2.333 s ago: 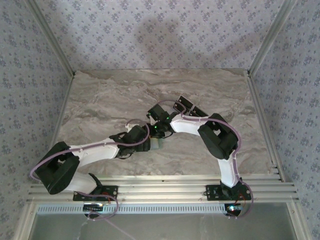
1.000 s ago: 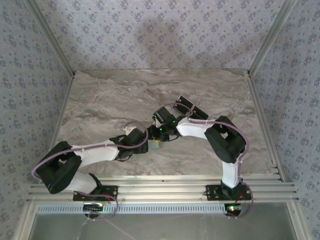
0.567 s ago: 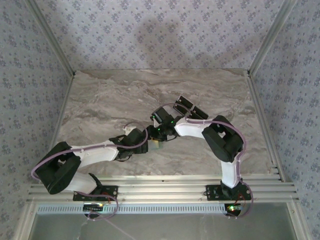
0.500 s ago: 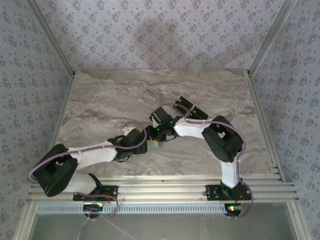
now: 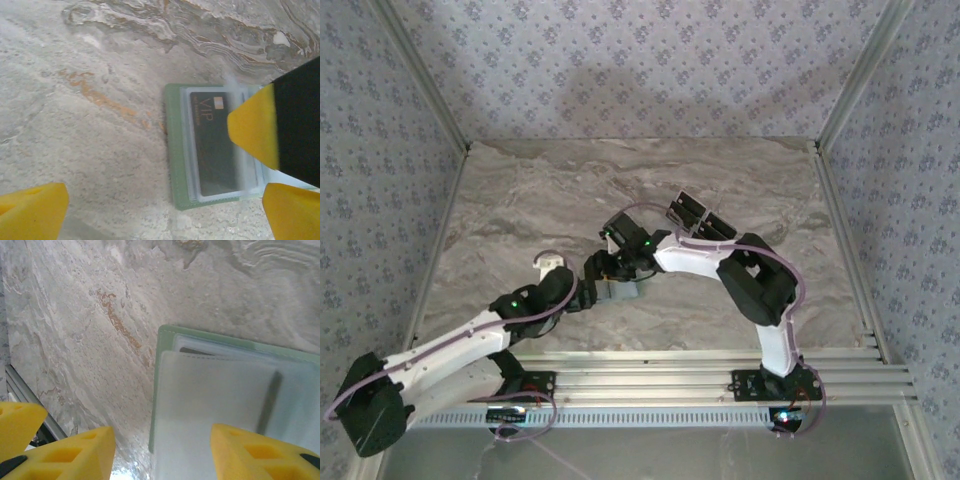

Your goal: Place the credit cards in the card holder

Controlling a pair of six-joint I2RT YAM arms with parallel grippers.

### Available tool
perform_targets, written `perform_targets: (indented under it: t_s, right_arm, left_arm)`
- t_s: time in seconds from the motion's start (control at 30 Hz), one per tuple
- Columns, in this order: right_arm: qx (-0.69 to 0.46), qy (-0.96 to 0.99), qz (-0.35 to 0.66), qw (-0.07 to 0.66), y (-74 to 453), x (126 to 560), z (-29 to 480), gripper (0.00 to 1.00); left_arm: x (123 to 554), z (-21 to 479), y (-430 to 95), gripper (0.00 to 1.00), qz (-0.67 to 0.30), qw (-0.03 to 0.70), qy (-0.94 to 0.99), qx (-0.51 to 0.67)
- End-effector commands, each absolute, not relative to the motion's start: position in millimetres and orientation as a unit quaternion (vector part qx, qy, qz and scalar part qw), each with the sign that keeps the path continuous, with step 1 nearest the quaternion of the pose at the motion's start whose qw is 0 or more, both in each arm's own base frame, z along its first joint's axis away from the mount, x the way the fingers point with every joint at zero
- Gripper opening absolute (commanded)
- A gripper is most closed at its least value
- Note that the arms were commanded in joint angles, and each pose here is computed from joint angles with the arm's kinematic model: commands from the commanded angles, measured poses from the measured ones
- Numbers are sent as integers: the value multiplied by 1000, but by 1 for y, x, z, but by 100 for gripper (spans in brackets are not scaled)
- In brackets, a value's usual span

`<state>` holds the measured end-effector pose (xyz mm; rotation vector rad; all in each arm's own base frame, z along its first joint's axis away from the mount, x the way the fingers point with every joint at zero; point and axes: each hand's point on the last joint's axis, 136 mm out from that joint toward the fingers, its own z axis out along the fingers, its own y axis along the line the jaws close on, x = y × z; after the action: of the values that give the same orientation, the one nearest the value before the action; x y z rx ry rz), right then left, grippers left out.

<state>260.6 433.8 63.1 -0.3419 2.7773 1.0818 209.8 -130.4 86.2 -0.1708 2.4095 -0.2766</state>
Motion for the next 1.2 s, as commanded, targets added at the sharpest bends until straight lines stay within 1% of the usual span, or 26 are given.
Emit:
perform_targets:
  t_s: [0.0,0.17,0.33,0.47,0.6,0.7,0.83,1.03,1.17]
  right_arm:
    - [-110,937,328,49,437,256,41,55]
    - [-111,943,313,36,440,253,25,55]
    - [-119,940,318,34,442,251,30,55]
    - [-141,927,344,53,447,258,65,55]
    - [-155,911,369,96,438,276,119,55]
    - [-148,913,361,122,407,292,147,55]
    - [-143,931,302,147,342,309,158,55]
    - [-126,967,143,169,232,329,147,53]
    - [-132,975,46,175,185,331,141,50]
  left_arm:
    - [205,83,-114,100,-89,349,929,-89]
    - [205,83,-113,100,-91,349,928,-93]
    - [206,81,-115,100,-95,347,929,-92]
    - [207,80,-117,100,-97,341,931,-91]
    - [209,79,-118,100,-96,336,932,-92]
    - [212,81,-121,100,-97,334,933,-90]
    - [217,86,-125,100,-89,332,936,-80]
    - [226,93,-129,100,-82,331,937,-72]
    - [228,92,-132,100,-84,324,939,-72]
